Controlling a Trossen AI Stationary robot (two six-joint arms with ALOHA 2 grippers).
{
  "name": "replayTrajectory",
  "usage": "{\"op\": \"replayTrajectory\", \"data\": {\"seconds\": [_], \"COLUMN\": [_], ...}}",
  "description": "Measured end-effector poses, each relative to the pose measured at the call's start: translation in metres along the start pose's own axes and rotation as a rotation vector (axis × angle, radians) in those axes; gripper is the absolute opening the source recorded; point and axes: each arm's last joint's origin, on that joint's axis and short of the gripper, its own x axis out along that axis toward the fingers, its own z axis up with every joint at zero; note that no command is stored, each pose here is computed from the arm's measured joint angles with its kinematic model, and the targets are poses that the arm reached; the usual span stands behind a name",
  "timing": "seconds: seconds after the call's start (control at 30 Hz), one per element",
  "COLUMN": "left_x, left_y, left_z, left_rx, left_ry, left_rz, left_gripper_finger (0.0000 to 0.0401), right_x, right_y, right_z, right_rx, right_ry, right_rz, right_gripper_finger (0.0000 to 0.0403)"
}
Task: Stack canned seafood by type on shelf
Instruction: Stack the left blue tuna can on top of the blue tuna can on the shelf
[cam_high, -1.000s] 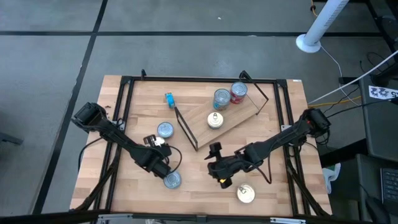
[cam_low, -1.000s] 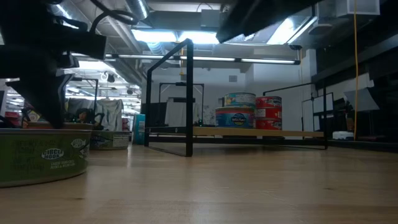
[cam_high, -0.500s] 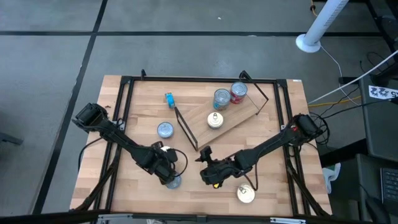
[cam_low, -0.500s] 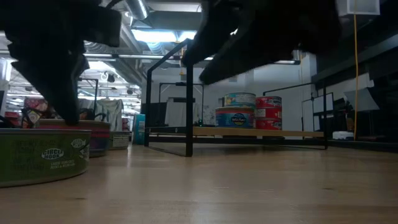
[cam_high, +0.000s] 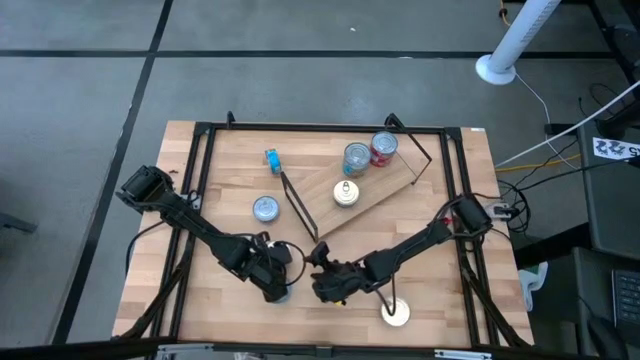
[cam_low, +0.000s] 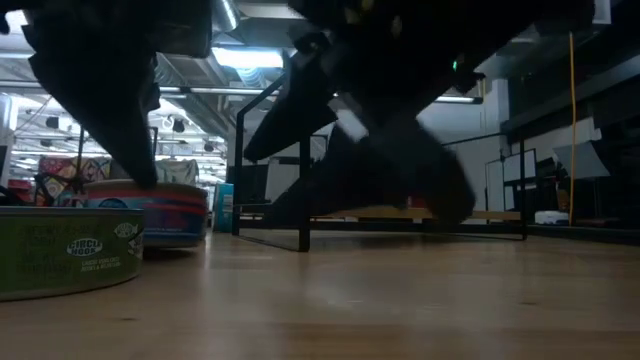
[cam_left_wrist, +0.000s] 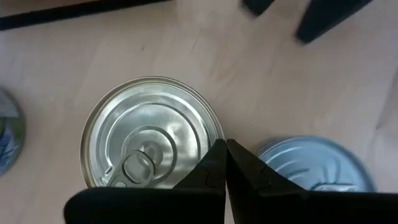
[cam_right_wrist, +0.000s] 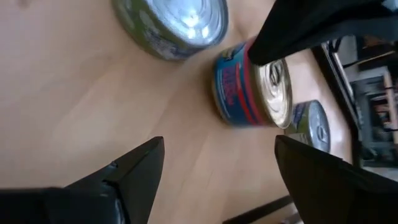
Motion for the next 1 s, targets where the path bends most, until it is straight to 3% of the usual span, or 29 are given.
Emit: {"op": "replayTrajectory", "data": {"seconds": [0.5,0.87,1.0], "left_x": [0.004,0.005,0.004], "left_y": [0.001,-0.004,-0.005], "left_z": [0.02,0.035,0.036], "left_rx": [-0.069,-0.106,-0.104], "left_ry": [-0.069,-0.132,-0.124], "left_rz": [-0.085,-0.202,-0.23], "left_gripper_finger": [0.0,0.0,0.0], "right_x": [0.024,0.024,0.024], "right_y": [0.015,0.013,0.013], "right_z": [-0.004,-0.005,-0.005], "right_rx": [-0.064,-0.052,-0.053], "right_ry": [0.019,0.04,0.045], "right_rz": [-0.151,-0.194,-0.2], "right_gripper_finger": [0.0305,0.0305,0.0284]}}
